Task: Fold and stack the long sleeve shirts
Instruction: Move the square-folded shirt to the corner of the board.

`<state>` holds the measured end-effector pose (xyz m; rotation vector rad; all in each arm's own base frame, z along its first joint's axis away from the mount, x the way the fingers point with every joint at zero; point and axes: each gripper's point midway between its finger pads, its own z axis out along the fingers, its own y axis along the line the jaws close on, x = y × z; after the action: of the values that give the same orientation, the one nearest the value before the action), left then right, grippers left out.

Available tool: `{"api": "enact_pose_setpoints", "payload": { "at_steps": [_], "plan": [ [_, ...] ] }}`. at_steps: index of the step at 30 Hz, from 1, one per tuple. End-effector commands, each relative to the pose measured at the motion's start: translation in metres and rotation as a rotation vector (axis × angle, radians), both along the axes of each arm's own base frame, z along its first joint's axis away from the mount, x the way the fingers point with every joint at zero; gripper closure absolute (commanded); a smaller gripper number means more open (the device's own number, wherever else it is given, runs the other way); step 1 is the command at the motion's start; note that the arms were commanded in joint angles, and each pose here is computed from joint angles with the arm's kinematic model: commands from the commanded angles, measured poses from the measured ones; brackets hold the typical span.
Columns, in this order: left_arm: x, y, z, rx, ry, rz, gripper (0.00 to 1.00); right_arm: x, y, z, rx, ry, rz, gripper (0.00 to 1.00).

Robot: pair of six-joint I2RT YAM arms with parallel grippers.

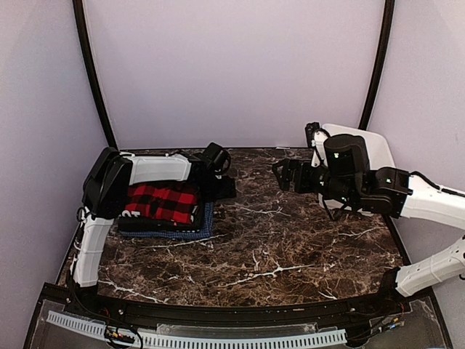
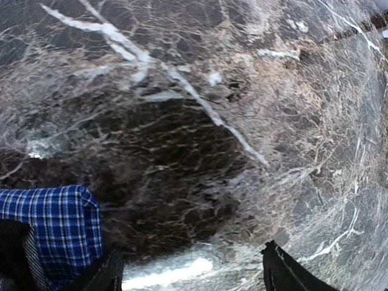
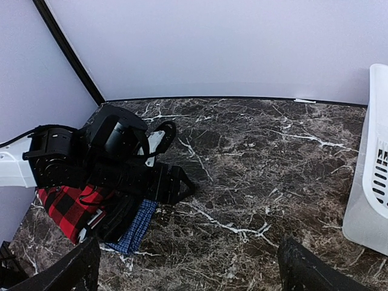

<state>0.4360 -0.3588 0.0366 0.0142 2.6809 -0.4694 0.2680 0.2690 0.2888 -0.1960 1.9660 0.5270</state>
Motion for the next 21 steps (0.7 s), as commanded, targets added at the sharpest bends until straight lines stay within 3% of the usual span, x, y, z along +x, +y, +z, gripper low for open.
{"api": "enact_pose_setpoints", "payload": {
  "at_steps": [1, 21],
  "plan": [
    [-0.011, 0.053, -0.020, 0.100, 0.089, 0.073, 0.22, 0.005, -0.001, -0.003, 0.008, 0.005, -0.020, 0.01],
    [-0.066, 0.158, -0.025, 0.174, 0.152, 0.104, 0.22, 0.009, 0.015, -0.021, 0.014, 0.043, 0.009, 0.01]
  ]
}}
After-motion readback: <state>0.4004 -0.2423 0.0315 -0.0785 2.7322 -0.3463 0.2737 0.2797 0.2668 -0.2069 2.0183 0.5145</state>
